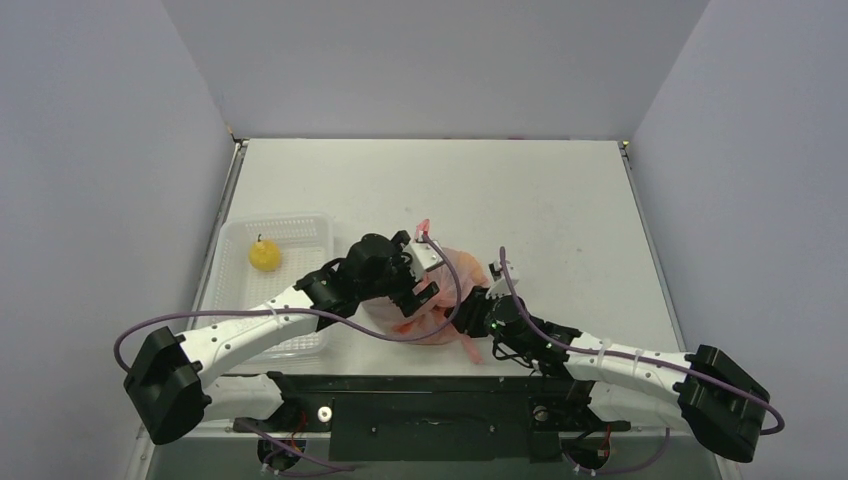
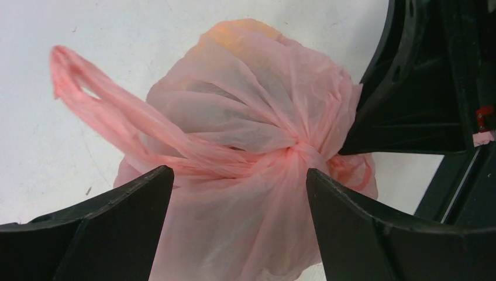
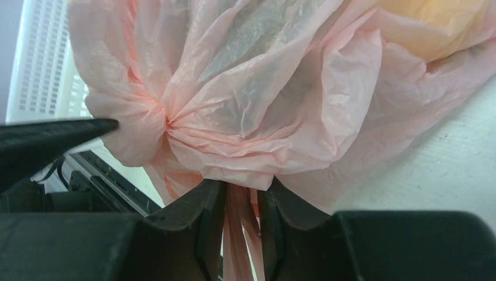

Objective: Take the fake fruits out of the plastic bag

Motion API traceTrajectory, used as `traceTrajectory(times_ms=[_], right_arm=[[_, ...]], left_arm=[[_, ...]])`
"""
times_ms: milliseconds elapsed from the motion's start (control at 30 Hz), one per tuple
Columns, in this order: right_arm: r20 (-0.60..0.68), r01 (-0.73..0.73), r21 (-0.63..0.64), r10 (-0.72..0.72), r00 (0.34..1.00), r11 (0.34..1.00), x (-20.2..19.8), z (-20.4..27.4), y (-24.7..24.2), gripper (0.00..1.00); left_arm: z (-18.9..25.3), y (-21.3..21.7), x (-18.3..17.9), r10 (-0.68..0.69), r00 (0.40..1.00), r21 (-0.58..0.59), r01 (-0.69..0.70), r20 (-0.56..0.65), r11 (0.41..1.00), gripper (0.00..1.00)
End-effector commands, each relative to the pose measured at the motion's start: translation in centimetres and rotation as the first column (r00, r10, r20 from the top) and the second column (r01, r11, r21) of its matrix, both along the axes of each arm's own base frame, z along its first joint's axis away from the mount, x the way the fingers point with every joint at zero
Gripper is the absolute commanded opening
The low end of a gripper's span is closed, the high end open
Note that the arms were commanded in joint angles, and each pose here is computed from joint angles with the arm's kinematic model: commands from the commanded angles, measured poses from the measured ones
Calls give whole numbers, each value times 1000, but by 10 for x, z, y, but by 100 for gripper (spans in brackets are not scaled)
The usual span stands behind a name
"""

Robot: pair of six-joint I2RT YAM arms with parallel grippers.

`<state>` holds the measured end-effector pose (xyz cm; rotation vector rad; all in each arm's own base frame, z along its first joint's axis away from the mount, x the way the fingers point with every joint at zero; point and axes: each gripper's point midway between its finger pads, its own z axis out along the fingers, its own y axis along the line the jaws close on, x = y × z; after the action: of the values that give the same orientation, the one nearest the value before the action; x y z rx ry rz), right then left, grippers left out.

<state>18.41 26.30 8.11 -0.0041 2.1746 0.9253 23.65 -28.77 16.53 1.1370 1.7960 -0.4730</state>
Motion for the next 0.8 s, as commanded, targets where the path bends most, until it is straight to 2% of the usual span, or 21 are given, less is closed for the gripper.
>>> traceTrajectory(times_ms=[0,233,367,533,700,767], right_arm=[[98,57,18,-59,993,998,18,34,0,24],[106,65,5,-65,992,998,20,46,0,34],[121,71,-22,-68,990,997,21,53,-6,38],[155,95,-35,-89,984,995,23,67,-16,46],[191,121,-87,-102,976,989,27,74,-27,51],[194,135,-81,-117,974,988,30,80,-29,53]], left_arm=[[19,-10,-5,-64,998,-20,64,6,998,82],[15,-5,-5,-42,997,40,39,64,998,82],[13,-6,2,-8,996,54,3,94,999,71],[8,-13,4,-6,996,67,0,83,998,66],[5,-19,5,-7,997,82,0,82,997,51],[5,-19,6,-3,997,79,-3,81,997,40]])
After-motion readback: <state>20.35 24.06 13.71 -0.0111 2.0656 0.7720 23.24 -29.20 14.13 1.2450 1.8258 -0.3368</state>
